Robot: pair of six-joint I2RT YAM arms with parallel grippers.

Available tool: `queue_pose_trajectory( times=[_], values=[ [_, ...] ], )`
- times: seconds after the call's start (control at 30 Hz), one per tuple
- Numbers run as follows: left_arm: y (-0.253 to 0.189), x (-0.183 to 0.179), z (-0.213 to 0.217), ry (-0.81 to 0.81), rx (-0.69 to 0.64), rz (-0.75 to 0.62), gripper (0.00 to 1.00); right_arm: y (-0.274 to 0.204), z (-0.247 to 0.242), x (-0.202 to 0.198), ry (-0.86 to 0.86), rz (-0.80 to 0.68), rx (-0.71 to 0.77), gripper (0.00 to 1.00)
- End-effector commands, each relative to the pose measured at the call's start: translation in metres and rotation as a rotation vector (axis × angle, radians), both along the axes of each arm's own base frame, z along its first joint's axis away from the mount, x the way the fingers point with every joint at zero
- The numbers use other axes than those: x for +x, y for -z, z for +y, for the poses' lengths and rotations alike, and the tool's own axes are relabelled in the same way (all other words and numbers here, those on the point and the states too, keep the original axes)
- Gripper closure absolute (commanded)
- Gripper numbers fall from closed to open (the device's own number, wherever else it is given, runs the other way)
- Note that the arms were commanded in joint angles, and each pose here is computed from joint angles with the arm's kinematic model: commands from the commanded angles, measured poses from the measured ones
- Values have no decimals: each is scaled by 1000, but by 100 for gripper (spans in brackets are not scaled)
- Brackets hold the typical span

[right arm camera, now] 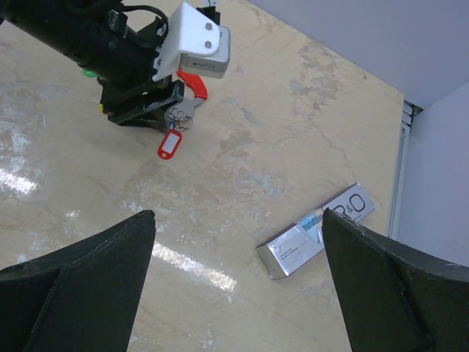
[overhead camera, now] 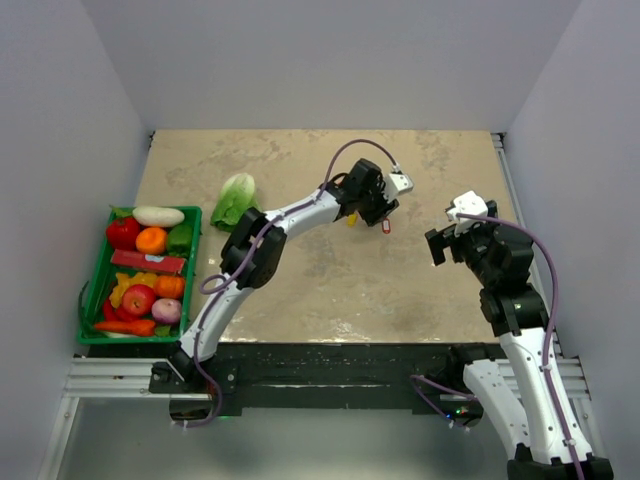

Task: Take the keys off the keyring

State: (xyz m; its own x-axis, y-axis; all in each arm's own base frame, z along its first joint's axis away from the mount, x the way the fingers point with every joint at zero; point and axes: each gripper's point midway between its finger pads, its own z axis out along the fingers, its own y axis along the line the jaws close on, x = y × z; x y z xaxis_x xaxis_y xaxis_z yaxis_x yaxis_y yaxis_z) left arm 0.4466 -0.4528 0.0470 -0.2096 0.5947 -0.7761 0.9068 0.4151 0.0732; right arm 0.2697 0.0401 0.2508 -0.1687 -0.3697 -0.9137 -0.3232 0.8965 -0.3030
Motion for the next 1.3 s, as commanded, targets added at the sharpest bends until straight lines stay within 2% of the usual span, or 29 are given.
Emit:
queue_pose_trajectory(
  times=[0.0,0.23,0.7,1.0,1.27],
  values=[
    [-30,29,-4,-100,-35,-120,50,-6,-2,4,16,-31,13,1],
    [-33,50,7,-222,-7,-184,53,-7,-1,5,14,-31,17,1],
    [-25,40,2,-196,-6,-137,55,-5,0,5,11,-24,17,1],
    [-59,38,-1,-212,-72,-142,55,-5,0,5,11,-26,17,1],
    [-55,23,-5,-184,-97,-67,55,-6,0,4,11,-29,16,1]
  ],
)
